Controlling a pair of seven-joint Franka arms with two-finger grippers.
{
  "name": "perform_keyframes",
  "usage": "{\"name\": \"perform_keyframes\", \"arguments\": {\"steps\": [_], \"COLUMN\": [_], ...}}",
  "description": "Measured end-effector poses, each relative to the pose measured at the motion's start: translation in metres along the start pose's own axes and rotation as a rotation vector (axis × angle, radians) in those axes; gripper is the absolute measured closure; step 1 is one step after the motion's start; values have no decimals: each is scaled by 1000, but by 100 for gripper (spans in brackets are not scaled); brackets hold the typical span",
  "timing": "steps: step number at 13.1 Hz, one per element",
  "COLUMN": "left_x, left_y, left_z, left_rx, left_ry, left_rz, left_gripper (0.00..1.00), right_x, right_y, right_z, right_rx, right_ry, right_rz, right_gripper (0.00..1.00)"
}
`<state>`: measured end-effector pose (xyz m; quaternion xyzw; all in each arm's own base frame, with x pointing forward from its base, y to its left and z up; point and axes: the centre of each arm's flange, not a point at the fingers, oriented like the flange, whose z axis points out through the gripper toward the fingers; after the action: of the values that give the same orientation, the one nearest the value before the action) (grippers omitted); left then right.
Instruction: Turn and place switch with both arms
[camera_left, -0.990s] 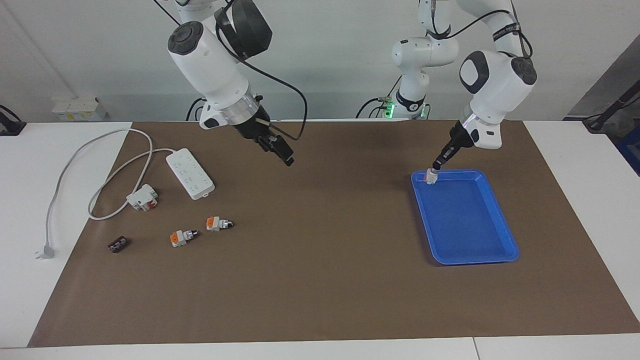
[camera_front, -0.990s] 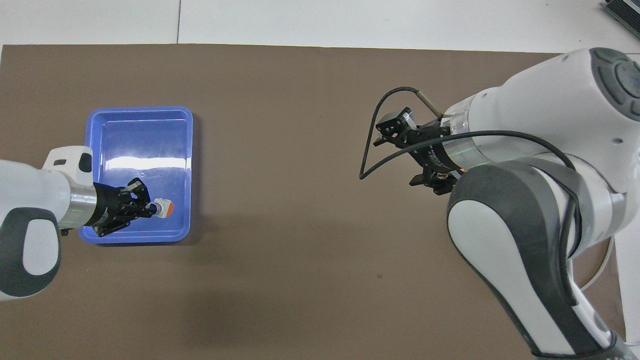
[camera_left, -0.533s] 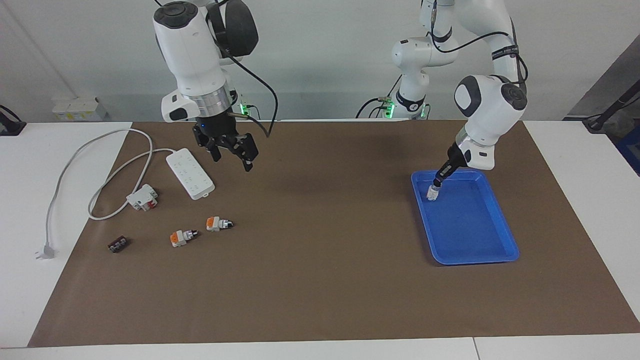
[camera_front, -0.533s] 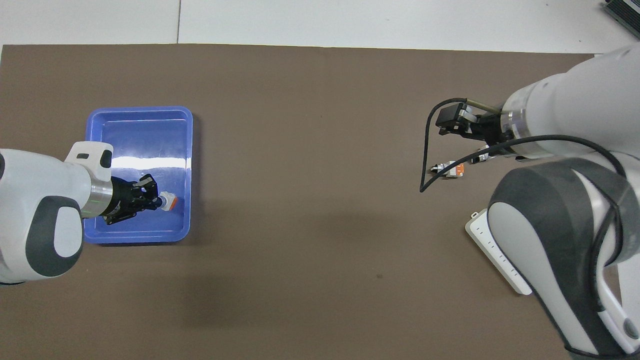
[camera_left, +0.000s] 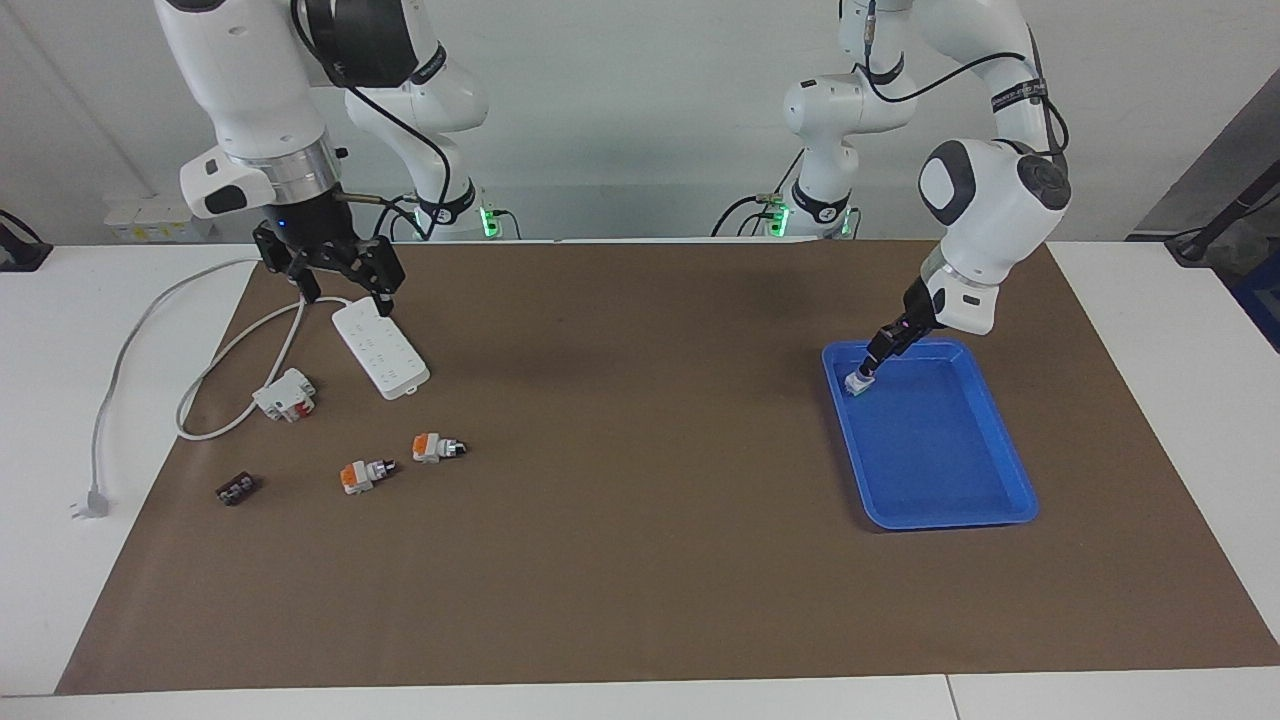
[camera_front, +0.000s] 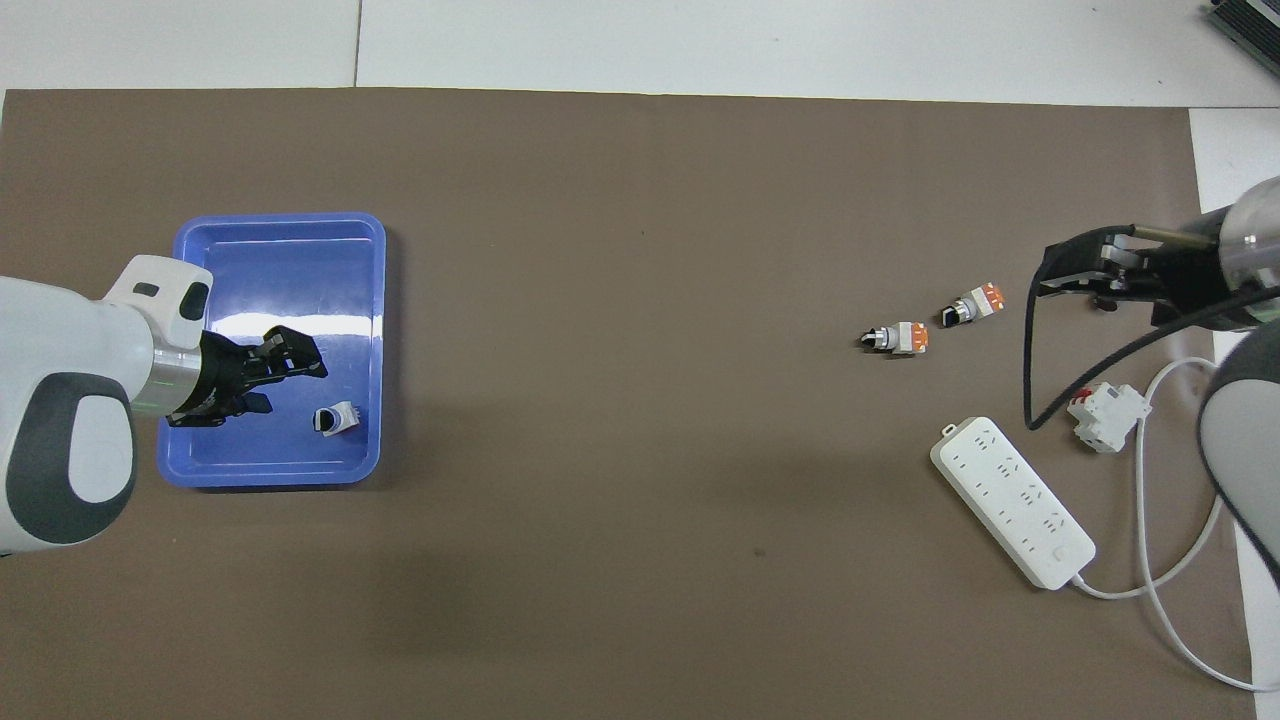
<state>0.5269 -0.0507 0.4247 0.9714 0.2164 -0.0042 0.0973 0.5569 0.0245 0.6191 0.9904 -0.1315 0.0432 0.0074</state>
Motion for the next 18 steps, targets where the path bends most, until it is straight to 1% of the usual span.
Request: {"name": "perform_keyframes", "arguments": {"steps": [1, 2, 3, 4, 5, 7, 9, 12, 13, 14, 16, 18], "left_x": [3, 4, 5, 5, 5, 9, 12, 18, 19, 21, 27, 35], "left_y": [4, 6, 6, 5, 7, 15, 26, 41, 44, 46, 52, 58], "left_z": [-13, -28, -44, -58, -71, -98, -128, -180, -195, -208, -227, -237], "left_rx": [-12, -22, -29, -30, -18, 38, 62, 76, 90, 100, 105, 108], "left_ry": [25, 52, 81, 106, 129, 180, 202, 205, 200, 187, 154, 118], "left_rz": [52, 120, 200, 270, 327, 409, 449, 516, 535, 545, 557, 560], "left_gripper": [9, 9, 18, 22, 22, 22, 22, 18, 8, 0, 0, 0], "right_x": [-1, -2, -6, -10, -13, -19, -20, -19, -20, -22, -26, -30], "right_y": [13, 19, 17, 14, 13, 19, 27, 33, 33, 31, 26, 21], "right_z": [-5, -9, -11, -14, -16, -22, -28, -30, -30, -31, -32, -36], "right_rx": [-2, -3, -7, -11, -14, -16, -14, -3, -3, -5, -8, -12], "right_ry": [-4, -8, -21, -39, -49, -56, -47, -47, -50, -59, -68, -63], "right_rz": [-25, -59, -81, -90, -93, -86, -72, -56, -57, -60, -72, -85], "right_gripper": [0, 0, 0, 0, 0, 0, 0, 0, 0, 0, 0, 0]}}
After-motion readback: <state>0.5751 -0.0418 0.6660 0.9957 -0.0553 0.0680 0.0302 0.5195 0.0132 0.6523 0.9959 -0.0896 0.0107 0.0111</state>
